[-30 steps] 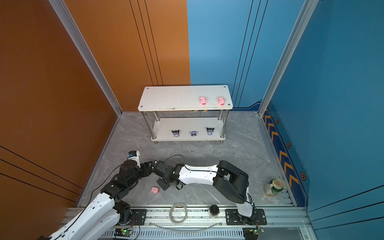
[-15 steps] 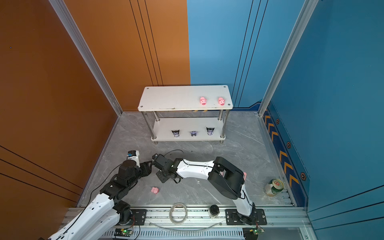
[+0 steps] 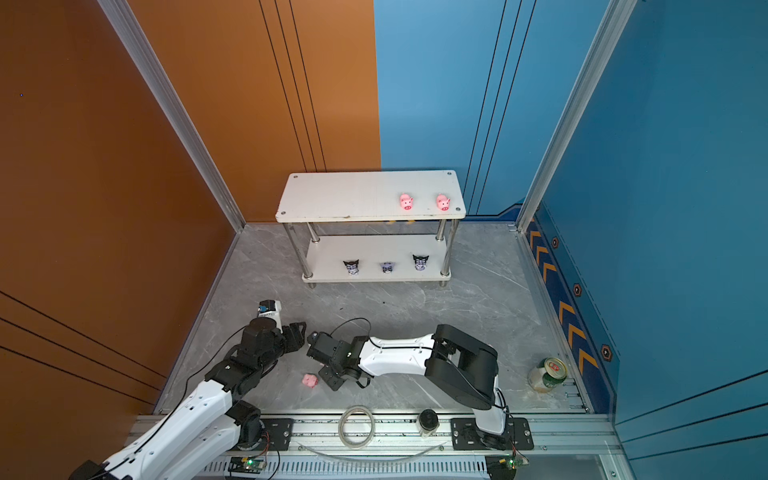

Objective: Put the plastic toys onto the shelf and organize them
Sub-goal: 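Position the right gripper over a pink pig near the table edge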

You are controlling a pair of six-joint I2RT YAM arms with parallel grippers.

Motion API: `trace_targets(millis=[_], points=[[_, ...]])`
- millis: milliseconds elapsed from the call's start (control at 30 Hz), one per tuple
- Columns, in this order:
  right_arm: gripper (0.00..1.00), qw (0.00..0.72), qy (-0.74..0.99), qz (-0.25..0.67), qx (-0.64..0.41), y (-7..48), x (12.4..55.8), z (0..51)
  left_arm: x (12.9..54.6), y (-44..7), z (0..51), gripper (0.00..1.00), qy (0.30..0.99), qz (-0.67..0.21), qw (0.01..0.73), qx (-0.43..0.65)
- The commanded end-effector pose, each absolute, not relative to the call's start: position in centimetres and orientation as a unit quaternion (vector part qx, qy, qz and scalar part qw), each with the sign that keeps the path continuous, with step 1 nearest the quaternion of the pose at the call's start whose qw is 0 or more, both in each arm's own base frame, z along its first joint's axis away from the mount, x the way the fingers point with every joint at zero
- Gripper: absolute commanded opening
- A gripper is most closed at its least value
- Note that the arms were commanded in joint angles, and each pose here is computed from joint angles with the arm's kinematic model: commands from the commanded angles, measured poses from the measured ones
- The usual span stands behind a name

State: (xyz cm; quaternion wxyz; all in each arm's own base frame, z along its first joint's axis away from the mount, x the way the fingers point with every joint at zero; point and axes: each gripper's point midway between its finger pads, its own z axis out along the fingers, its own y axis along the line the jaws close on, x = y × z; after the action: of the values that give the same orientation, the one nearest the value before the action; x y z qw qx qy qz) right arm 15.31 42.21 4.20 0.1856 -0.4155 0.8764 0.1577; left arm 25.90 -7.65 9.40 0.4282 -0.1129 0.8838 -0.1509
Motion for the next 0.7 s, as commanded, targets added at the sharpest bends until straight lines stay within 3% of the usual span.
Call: trace_targets(millis=[0,67,133,200,267,333,467,667], points=[[0.13,0.206,0.856,0.171,-0.442,42.0,15.0,7.3,26.6,-8.1,11.0,0.59,0.875,-0.164,0.443,-0.102],[0.28,0.211,0.844,0.155,-0.469,41.4,15.4,7.6,26.6,-8.1,10.9,0.59,0.876,-0.162,0.443,-0.103],[0.32,0.215,0.846,0.130,-0.470,40.6,16.8,7.6,26.4,-7.9,10.8,0.59,0.876,-0.161,0.442,-0.103],[0.22,0.215,0.854,0.124,-0.458,40.0,18.3,7.4,26.3,-7.9,10.9,0.57,0.875,-0.161,0.444,-0.103],[0.08,0.220,0.860,0.130,-0.441,39.8,19.9,7.4,26.1,-7.7,10.9,0.48,0.875,-0.159,0.445,-0.103],[0.01,0.219,0.868,0.149,-0.420,40.0,21.3,7.3,25.9,-7.6,10.9,0.41,0.876,-0.158,0.445,-0.103],[0.00,0.210,0.871,0.196,-0.399,41.9,23.4,7.5,25.6,-7.4,10.9,0.34,0.877,-0.154,0.442,-0.104],[0.01,0.177,0.865,0.214,-0.418,44.7,23.8,6.3,25.3,-7.0,10.9,0.37,0.878,-0.150,0.441,-0.110]])
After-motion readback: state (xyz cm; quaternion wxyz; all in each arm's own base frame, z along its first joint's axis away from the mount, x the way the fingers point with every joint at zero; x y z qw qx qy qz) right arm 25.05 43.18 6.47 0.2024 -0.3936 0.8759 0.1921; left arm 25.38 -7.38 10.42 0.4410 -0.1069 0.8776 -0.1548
